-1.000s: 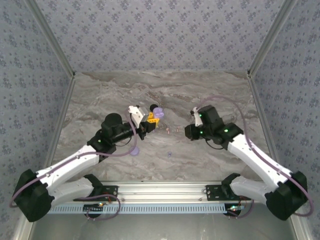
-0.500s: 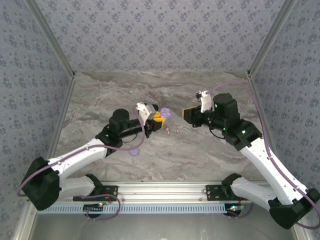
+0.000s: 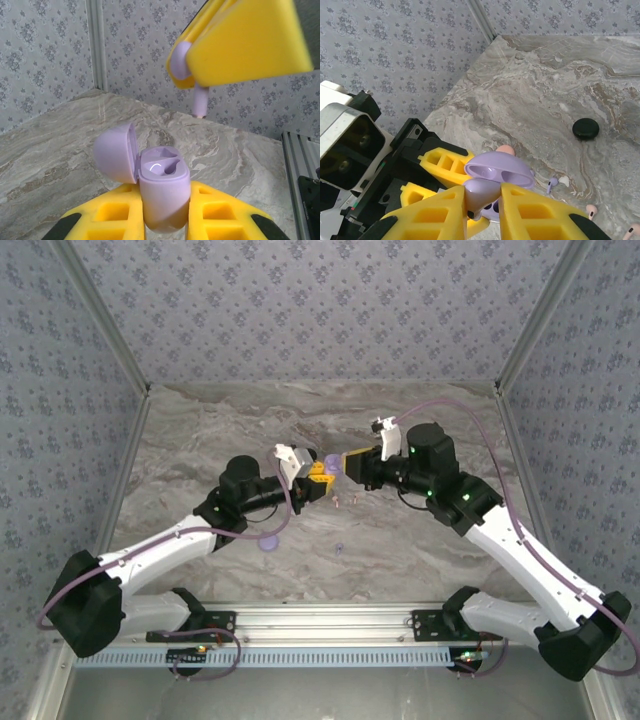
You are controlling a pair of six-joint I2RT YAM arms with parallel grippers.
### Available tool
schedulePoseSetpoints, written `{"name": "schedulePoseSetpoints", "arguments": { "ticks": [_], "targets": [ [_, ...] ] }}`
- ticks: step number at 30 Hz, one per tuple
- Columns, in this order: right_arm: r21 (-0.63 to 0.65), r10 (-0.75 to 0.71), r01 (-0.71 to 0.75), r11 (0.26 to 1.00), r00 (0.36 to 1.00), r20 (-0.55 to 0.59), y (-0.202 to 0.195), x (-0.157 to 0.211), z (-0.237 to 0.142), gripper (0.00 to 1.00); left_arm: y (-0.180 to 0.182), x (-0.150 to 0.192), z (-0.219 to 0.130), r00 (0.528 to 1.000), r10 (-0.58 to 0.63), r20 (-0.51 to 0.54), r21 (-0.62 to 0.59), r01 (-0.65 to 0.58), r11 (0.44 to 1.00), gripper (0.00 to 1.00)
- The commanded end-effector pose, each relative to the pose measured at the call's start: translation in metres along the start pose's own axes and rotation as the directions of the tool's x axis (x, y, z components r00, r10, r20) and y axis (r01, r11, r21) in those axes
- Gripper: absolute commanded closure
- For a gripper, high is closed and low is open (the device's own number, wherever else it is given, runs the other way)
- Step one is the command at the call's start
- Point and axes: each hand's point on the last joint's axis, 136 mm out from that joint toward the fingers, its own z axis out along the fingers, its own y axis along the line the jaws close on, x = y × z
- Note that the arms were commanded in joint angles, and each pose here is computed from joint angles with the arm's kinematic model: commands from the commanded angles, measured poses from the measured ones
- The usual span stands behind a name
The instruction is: Insert the wireless bluetooth earbuds into the charging case
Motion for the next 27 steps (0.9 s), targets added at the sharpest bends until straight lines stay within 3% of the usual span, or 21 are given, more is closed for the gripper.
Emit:
{"name": "schedulePoseSetpoints", "arguments": {
  "ticks": [1, 27],
  "targets": [
    [-0.009, 0.004, -0.004, 1.000, 1.000, 0.019, 0.003, -0.004, 0.003, 0.76, -0.010, -0.027, 0.002, 0.997, 0.022, 0.073, 0.041, -0.025, 0.999, 1.00],
    [0.042, 0.011, -0.008, 0.999, 0.996, -0.089, -0.014, 0.026, 0.017, 0.76, -0.009, -0.027, 0.002, 0.997, 0.022, 0.067, 0.034, -0.024, 0.999, 1.00]
  ]
}}
